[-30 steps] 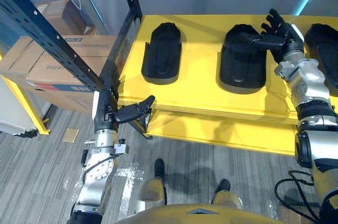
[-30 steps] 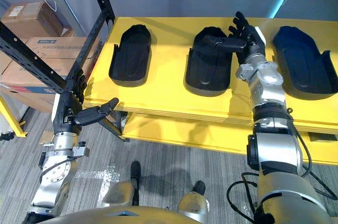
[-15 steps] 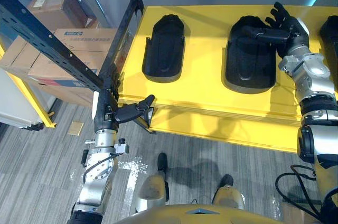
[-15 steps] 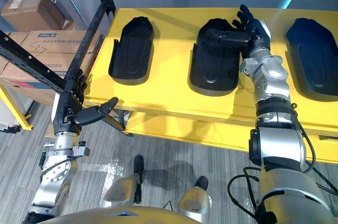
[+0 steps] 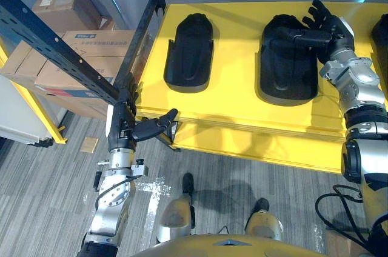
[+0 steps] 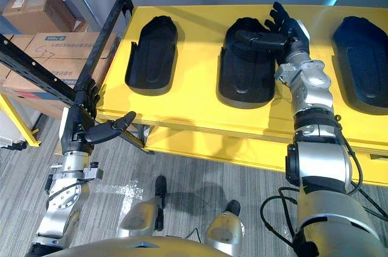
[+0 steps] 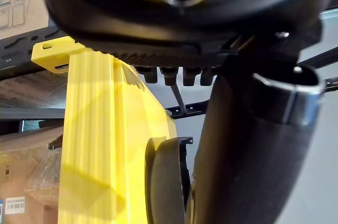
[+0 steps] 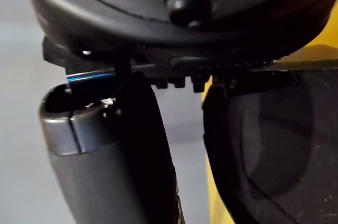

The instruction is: Walk over and take three plastic housings, then place them on the shelf

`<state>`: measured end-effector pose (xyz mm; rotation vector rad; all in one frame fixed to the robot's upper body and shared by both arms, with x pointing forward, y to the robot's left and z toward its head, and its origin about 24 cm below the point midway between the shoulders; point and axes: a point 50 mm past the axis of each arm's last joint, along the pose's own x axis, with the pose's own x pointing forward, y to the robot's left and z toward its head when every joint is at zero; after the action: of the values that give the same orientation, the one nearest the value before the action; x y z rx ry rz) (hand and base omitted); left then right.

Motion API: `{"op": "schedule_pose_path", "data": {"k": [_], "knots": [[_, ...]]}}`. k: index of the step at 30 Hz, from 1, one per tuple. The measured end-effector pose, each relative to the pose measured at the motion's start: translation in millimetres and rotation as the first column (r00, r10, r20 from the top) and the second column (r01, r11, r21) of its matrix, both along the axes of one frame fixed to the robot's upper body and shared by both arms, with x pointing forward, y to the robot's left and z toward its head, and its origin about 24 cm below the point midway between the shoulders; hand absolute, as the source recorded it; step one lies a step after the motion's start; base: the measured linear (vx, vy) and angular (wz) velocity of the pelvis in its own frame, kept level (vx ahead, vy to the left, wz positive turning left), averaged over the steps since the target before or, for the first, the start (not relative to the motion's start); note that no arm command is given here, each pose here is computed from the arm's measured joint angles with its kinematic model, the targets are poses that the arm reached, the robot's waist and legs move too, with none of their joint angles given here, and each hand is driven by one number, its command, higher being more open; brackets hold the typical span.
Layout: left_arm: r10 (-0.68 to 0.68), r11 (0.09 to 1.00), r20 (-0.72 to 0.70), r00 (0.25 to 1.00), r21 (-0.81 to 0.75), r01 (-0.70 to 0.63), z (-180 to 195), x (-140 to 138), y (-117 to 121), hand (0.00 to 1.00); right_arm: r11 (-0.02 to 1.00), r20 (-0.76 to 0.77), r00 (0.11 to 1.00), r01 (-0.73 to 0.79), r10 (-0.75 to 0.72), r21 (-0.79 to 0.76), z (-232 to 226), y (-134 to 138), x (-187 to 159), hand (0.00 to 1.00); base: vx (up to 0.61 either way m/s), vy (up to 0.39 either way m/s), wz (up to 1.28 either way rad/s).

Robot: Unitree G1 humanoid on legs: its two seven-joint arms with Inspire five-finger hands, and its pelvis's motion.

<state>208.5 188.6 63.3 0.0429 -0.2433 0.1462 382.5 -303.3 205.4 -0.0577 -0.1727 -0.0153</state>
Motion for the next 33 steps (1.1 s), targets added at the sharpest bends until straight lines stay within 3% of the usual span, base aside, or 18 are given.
{"op": "schedule_pose_path", "data": {"k": [4, 9, 11, 15, 18, 21, 25, 29, 33], "knots": [[-0.001, 1.0, 0.001, 1.0, 0.0, 0.001, 0, 0, 0, 1.0, 1.0, 0.023, 0.999, 0.026, -0.026, -0.003, 2, -2, 0, 1.0, 0.0, -0.009, 0.02], [-0.001, 1.0, 0.013, 1.0, -0.03, 0.002, 1, 0, 1, 1.0, 0.99, 0.208, 0.969, 0.142, -0.137, -0.012, 26, -3, -3, 1.0, 0.0, 0.0, 0.0], [0.001, 0.995, 0.045, 0.999, -0.095, 0.003, 4, -1, 2, 1.0, 0.981, 0.318, 0.932, 0.195, -0.176, -0.026, 44, 0, -8, 1.0, 0.0, 0.0, 0.0], [-0.001, 0.995, 0.18, 0.984, -0.1, 0.019, 27, -5, 7, 1.0, 0.97, 0.634, 0.749, 0.244, -0.19, 0.002, 86, 7, -51, 1.0, 0.02, -0.011, 0.01], [-0.005, 0.997, 0.316, 0.949, -0.077, 0.031, 52, -13, 16, 1.0, 0.965, 0.721, 0.677, 0.258, -0.149, -0.043, 81, 15, -83, 1.0, 0.03, -0.016, 0.0], [-0.028, 0.998, 0.427, 0.904, -0.043, 0.051, 73, -20, 25, 1.0, 0.95, 0.679, 0.727, 0.274, -0.103, -0.149, 52, 25, -95, 1.0, 0.05, -0.022, -0.1], [-0.171, 0.985, 0.508, 0.844, 0.057, 0.165, 94, -28, 27, 1.0, 0.916, 0.544, 0.836, 0.268, -0.067, -0.299, 14, 29, -107, 1.0, 0.0, -0.02, -0.28], [-0.266, 0.962, 0.565, 0.781, 0.109, 0.248, 109, -37, 33, 1.0, 0.908, 0.484, 0.867, 0.293, -0.119, -0.301, -1, 17, -123, 1.0, -0.01, -0.029, -0.22], [-0.265, 0.964, 0.568, 0.779, 0.128, 0.235, 111, -49, 44, 1.0, 0.888, 0.497, 0.837, 0.39, -0.23, -0.245, -9, 0, -148, 1.0, 0.03, -0.024, -0.07]]}}
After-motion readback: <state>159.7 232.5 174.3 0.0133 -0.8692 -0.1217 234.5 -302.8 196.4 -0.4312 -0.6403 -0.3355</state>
